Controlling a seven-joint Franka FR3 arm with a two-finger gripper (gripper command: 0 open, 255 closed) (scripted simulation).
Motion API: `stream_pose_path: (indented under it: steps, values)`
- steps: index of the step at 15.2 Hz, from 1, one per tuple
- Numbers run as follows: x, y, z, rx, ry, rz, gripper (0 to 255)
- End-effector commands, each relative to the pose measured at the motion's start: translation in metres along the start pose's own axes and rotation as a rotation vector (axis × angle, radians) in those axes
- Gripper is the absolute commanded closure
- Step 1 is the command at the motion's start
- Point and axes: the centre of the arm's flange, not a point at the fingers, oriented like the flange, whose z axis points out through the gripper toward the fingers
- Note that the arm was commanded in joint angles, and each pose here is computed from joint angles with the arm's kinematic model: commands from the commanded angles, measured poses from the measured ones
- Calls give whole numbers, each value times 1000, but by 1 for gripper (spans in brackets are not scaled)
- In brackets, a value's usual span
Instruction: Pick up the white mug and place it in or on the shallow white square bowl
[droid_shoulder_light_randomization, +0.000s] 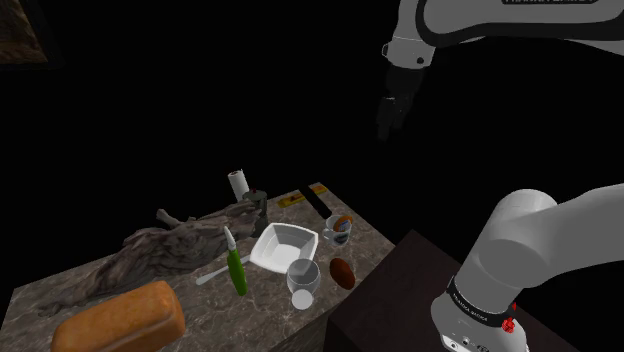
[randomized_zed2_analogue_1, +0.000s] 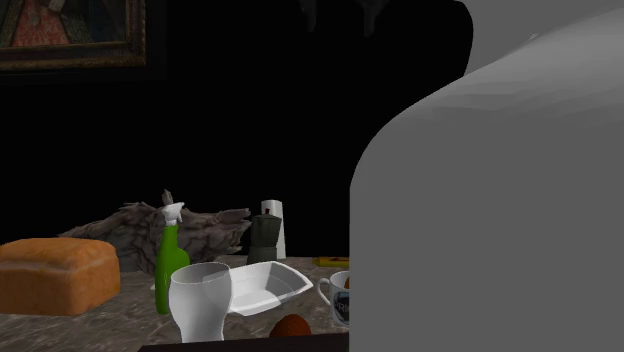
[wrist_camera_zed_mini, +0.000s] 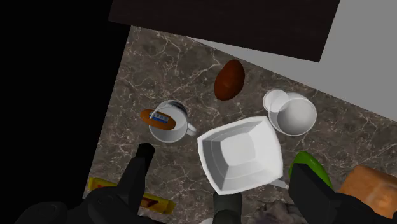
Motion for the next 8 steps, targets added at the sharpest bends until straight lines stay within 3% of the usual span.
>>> stream_pose_path:
  steps: [1, 8]
  values:
    - [0, 0, 0, 0, 0, 0, 0]
    - [28, 4, 89, -6, -17, -53, 0]
